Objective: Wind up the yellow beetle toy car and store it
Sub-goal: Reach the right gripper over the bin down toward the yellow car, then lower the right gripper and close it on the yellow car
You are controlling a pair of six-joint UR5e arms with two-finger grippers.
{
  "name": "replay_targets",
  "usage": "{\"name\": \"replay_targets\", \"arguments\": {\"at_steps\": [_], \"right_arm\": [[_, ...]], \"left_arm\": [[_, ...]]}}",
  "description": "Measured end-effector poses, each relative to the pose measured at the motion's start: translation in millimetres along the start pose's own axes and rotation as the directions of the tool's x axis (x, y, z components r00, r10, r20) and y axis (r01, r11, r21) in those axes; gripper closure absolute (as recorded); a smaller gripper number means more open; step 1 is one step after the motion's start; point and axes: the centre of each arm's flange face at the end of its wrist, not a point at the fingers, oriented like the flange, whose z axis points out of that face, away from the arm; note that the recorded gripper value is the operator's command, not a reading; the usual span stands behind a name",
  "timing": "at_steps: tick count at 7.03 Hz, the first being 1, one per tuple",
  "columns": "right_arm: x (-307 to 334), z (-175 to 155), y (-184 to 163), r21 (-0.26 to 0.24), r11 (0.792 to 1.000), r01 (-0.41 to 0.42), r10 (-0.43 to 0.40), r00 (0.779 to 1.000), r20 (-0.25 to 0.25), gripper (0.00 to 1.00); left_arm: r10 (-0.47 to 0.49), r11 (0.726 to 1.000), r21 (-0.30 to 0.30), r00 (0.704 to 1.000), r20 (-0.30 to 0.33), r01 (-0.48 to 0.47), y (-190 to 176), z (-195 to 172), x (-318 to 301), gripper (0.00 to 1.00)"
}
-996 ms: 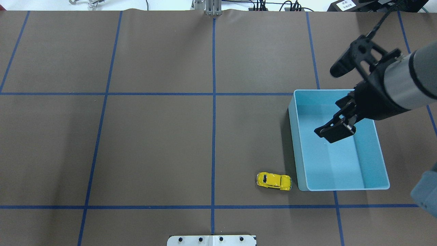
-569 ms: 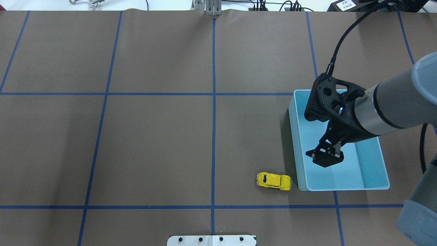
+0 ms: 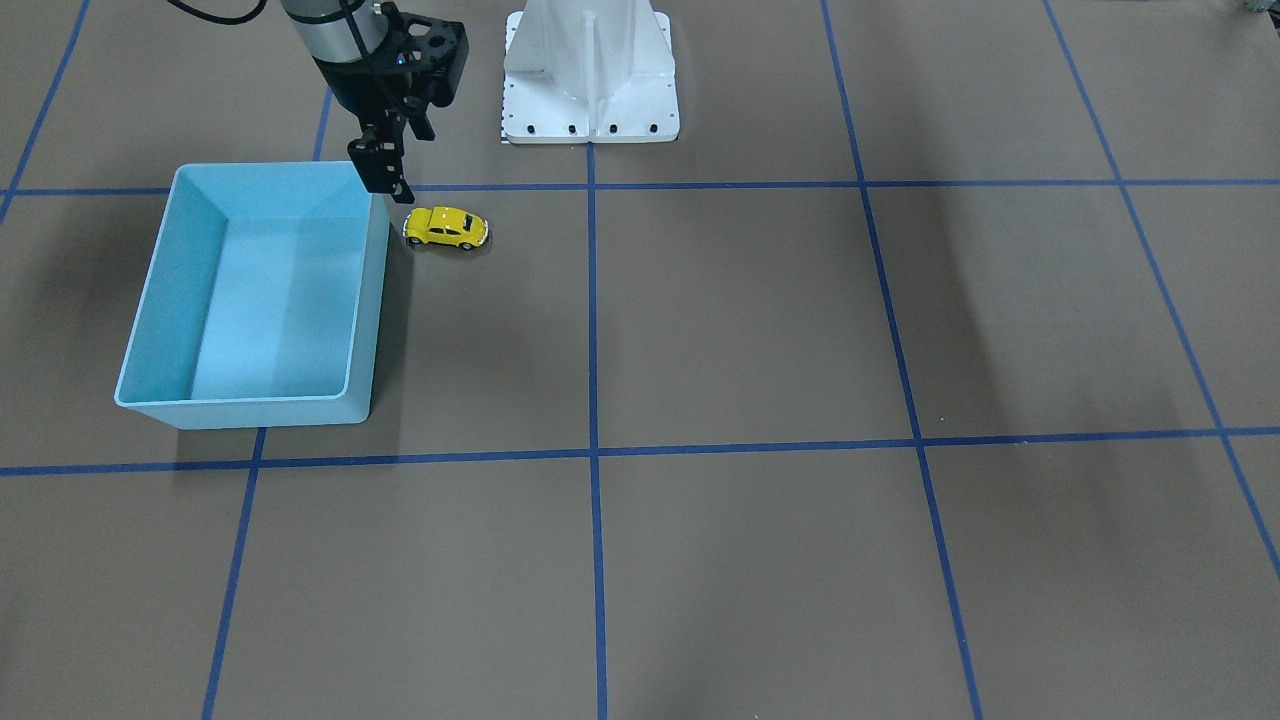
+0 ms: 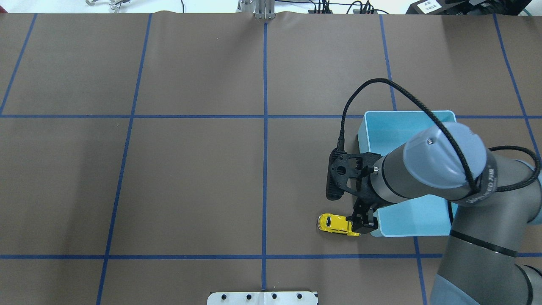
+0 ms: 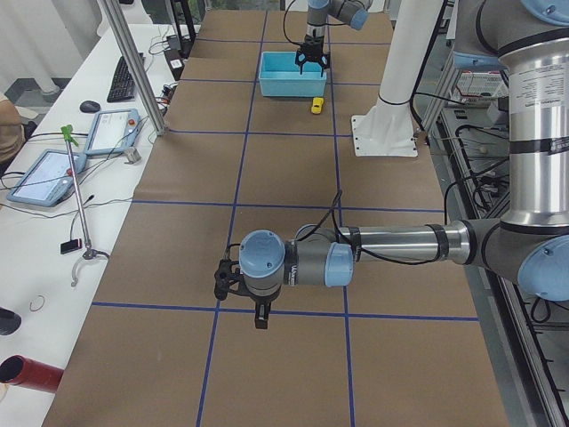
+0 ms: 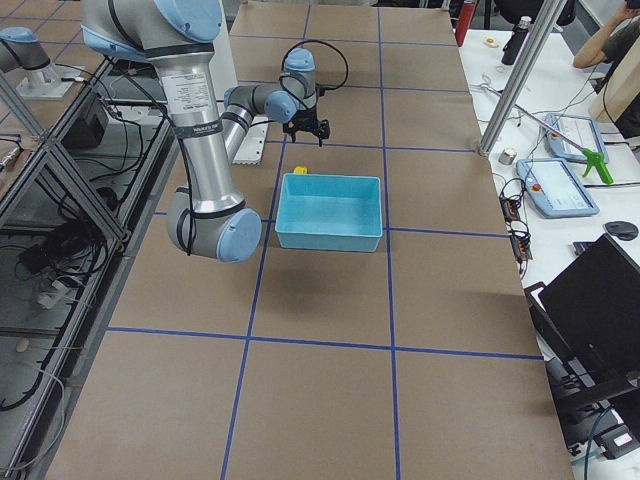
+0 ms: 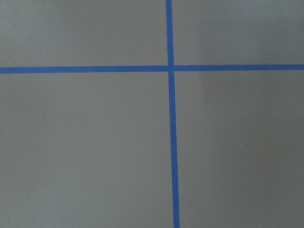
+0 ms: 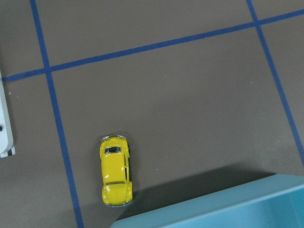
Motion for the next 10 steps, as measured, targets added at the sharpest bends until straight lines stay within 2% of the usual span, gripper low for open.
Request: {"name": "replay_targets", "arguments": {"at_steps": [3,6,10], "right_arm": [[-12.5,60.7,-1.6,0.004,0.999,0.045,-0.045,0.999,0.021,0.0],[-29.6,88.4,8.0,-0.026,0.998,0.064,-0.063,0.998,0.028,0.0],[-37.0,108.7,12.5,-0.031,0.997,0.07,-0.069,0.997,0.034,0.0]], "left_arm": [[-0.006,1.0,0.001,1.0,0.0,0.006,-1.1,-0.4,0.8,0.0],[0.001,1.0,0.007,1.0,0.0,-0.001,-5.7,-2.9,3.7,0.0],[0.003,1.0,0.007,1.0,-0.001,-0.003,-7.0,-2.6,4.4,0.0]]}}
